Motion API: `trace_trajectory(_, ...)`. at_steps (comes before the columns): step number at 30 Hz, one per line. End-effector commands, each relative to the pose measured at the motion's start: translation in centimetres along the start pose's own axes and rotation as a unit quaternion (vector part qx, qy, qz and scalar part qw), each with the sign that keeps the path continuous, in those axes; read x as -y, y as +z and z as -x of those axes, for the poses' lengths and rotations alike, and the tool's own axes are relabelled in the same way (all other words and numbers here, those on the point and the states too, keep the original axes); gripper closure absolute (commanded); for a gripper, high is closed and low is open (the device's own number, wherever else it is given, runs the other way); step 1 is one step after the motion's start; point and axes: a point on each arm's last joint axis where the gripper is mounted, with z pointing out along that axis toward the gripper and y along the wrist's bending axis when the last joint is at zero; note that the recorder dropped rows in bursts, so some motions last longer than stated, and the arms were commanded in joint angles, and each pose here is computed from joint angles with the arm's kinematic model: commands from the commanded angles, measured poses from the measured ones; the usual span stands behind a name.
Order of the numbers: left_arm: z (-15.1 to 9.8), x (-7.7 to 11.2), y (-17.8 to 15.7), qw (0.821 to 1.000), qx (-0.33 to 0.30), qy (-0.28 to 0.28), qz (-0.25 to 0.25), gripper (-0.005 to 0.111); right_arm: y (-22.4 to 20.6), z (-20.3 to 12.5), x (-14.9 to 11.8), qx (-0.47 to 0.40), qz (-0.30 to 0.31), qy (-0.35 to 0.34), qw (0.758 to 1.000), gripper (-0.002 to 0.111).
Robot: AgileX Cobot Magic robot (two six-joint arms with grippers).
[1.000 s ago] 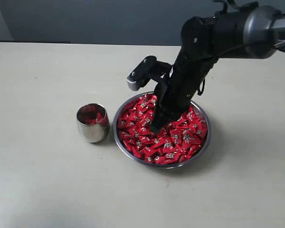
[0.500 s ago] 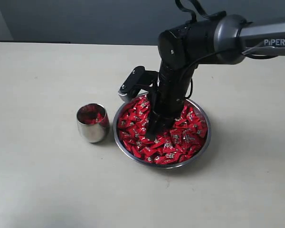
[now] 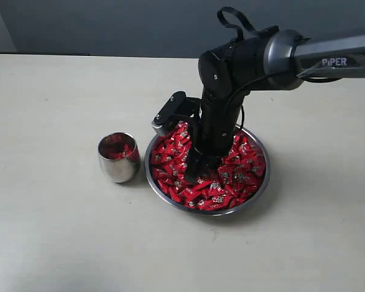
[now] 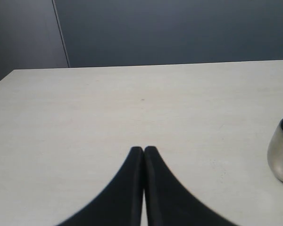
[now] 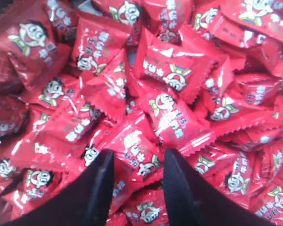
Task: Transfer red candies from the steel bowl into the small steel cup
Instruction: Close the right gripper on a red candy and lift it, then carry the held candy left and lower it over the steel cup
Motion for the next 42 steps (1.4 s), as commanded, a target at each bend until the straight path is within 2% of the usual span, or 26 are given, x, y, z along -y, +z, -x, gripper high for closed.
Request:
trace_trajectory(1, -0.1, 0.0, 0.0, 1.000, 0.001, -0.001, -0.001, 0.106, 0.8, 0.1, 0.1, -0.007, 0.002, 0.001, 1.000, 0.073)
trace_trajectory(6, -0.1, 0.0, 0.0, 1.000, 0.001, -0.001, -0.001, 0.106, 1.0, 0.2, 0.1, -0.004, 0.000, 0.010, 1.000, 0.074)
trace_trajectory(8, -0.1, 0.0, 0.0, 1.000, 0.001, -0.001, -0.001, 0.106, 1.0, 0.2, 0.1, -0.004, 0.000, 0.010, 1.000, 0.077)
trace_trajectory(14, -0.1, 0.0, 0.0, 1.000, 0.001, -0.001, -0.001, 0.106, 1.0, 0.2, 0.1, -0.002, 0.000, 0.010, 1.000, 0.109)
trace_trajectory(26, -0.1, 0.0, 0.0, 1.000, 0.001, -0.001, -0.001, 0.106, 0.1, 0.2, 0.2, 0.004, -0.007, 0.008, 1.000, 0.109)
trace_trajectory(33, -0.1, 0.0, 0.0, 1.000, 0.001, -0.001, -0.001, 0.106, -2.8, -0.1, 1.0, 0.018, -0.067, 0.023, 0.997, 0.109)
trace_trajectory(36, -0.1, 0.0, 0.0, 1.000, 0.001, -0.001, -0.001, 0.106, -3.9, -0.3, 1.0, 0.017, -0.074, 0.019, 0.997, 0.109)
trace_trajectory(38, -0.1, 0.0, 0.0, 1.000, 0.001, -0.001, -0.001, 0.106, -4.5, -0.4, 1.1, 0.025, -0.087, 0.043, 0.995, 0.109)
trace_trajectory(40, -0.1, 0.0, 0.0, 1.000, 0.001, -0.001, -0.001, 0.106, -5.1, -0.2, 2.0, 0.052, -0.139, 0.106, 0.983, 0.109)
trace_trajectory(42, -0.1, 0.0, 0.0, 1.000, 0.001, -0.001, -0.001, 0.106, -5.9, 0.6, 2.1, 0.106, -0.141, 0.116, 0.977, 0.109)
